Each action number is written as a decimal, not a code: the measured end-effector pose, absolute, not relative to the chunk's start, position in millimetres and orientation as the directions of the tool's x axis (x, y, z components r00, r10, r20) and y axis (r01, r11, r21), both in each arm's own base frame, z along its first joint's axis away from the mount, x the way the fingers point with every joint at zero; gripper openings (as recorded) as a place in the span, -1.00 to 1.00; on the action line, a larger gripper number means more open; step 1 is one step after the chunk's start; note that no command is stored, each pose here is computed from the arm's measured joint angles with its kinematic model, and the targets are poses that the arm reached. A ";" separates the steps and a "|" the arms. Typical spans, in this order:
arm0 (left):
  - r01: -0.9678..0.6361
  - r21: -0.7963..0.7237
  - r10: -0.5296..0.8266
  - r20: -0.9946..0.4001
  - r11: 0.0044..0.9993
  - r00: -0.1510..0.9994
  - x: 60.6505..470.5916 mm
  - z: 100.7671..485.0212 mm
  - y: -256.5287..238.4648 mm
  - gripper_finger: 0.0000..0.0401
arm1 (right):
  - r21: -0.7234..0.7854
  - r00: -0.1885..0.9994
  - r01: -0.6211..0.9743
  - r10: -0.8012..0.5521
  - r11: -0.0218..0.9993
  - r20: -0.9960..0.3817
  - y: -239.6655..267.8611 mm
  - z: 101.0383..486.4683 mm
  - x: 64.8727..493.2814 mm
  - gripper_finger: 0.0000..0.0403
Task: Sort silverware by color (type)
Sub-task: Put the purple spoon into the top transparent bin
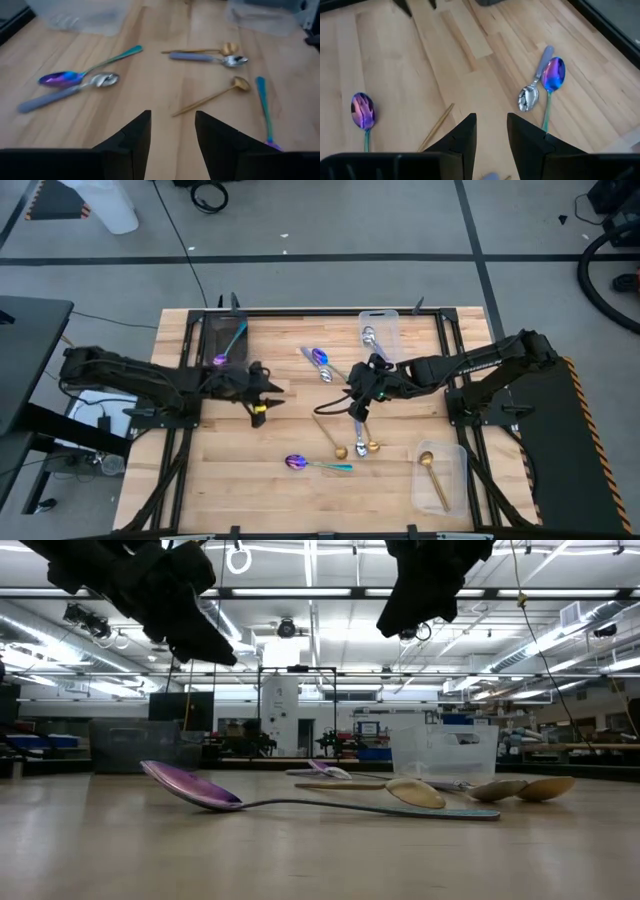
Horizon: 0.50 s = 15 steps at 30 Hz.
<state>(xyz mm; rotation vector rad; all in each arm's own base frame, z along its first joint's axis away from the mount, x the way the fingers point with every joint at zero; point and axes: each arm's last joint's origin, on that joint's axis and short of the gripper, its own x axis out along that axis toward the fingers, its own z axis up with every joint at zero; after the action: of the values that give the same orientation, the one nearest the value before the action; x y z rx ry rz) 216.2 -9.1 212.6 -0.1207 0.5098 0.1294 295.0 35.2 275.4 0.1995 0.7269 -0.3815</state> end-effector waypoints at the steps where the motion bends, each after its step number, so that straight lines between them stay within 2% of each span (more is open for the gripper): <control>1: -0.151 -0.083 0.091 -0.490 0.985 0.867 219.3 210.8 -11.5 -0.20 | 0.047 0.683 0.406 -0.269 0.912 -0.679 35.2 275.4 295.0 -0.41; 7: -0.182 -0.101 0.109 -0.497 0.978 0.861 235.0 195.8 -15.4 -0.20 | 0.054 0.683 0.412 -0.269 0.910 -0.679 35.2 275.4 295.0 -0.41; 15: -0.225 -0.045 0.166 -0.540 0.973 0.825 246.2 177.1 -5.9 -0.20 | 0.088 0.692 0.422 -0.259 0.902 -0.673 38.1 266.1 294.3 -0.41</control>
<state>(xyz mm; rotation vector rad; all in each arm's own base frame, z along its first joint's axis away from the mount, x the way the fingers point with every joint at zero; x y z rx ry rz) 246.2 -5.9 177.1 -0.1090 0.5633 0.2084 294.3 38.1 266.1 0.2445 0.7106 -0.3847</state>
